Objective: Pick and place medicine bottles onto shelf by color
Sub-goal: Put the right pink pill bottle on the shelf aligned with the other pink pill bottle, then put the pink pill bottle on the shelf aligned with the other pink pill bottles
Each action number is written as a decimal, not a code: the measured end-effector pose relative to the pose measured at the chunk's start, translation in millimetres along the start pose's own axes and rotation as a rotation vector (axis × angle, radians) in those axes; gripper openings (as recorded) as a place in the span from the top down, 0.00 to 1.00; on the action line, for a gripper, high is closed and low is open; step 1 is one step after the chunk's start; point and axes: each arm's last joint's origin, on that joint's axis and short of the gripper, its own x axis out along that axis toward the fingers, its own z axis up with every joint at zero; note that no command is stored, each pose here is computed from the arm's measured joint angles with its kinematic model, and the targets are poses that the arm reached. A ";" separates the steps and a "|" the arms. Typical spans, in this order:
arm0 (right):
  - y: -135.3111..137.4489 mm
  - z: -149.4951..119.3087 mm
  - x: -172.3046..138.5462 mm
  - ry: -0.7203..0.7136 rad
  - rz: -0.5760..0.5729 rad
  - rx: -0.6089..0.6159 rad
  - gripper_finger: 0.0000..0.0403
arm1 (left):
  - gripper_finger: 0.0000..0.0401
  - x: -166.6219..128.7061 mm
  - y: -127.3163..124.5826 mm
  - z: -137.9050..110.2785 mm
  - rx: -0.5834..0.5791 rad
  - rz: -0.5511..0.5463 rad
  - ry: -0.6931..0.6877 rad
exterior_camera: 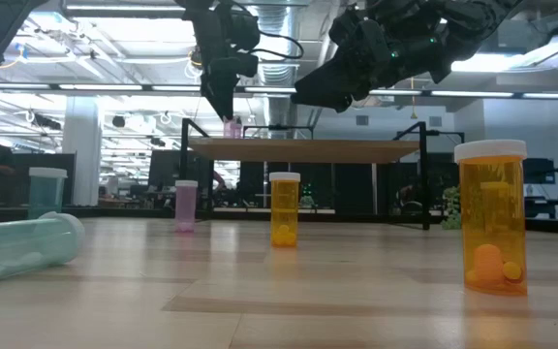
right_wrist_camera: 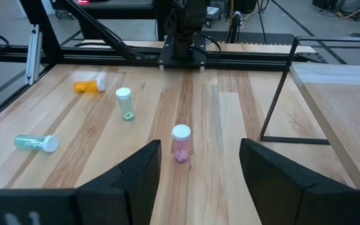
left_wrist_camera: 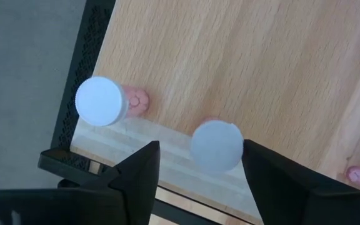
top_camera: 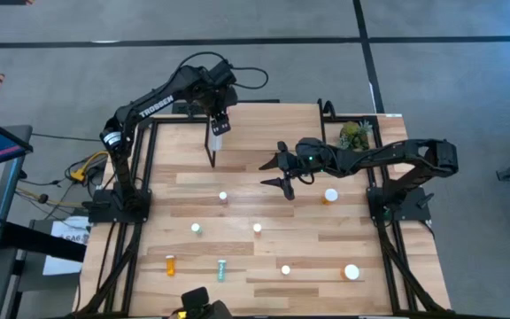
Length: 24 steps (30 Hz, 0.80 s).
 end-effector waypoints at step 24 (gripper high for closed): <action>0.0 0.0 0.0 0.000 0.000 0.004 0.41 | 0.44 -119.8 -74.6 -12.9 0.204 -0.209 -0.185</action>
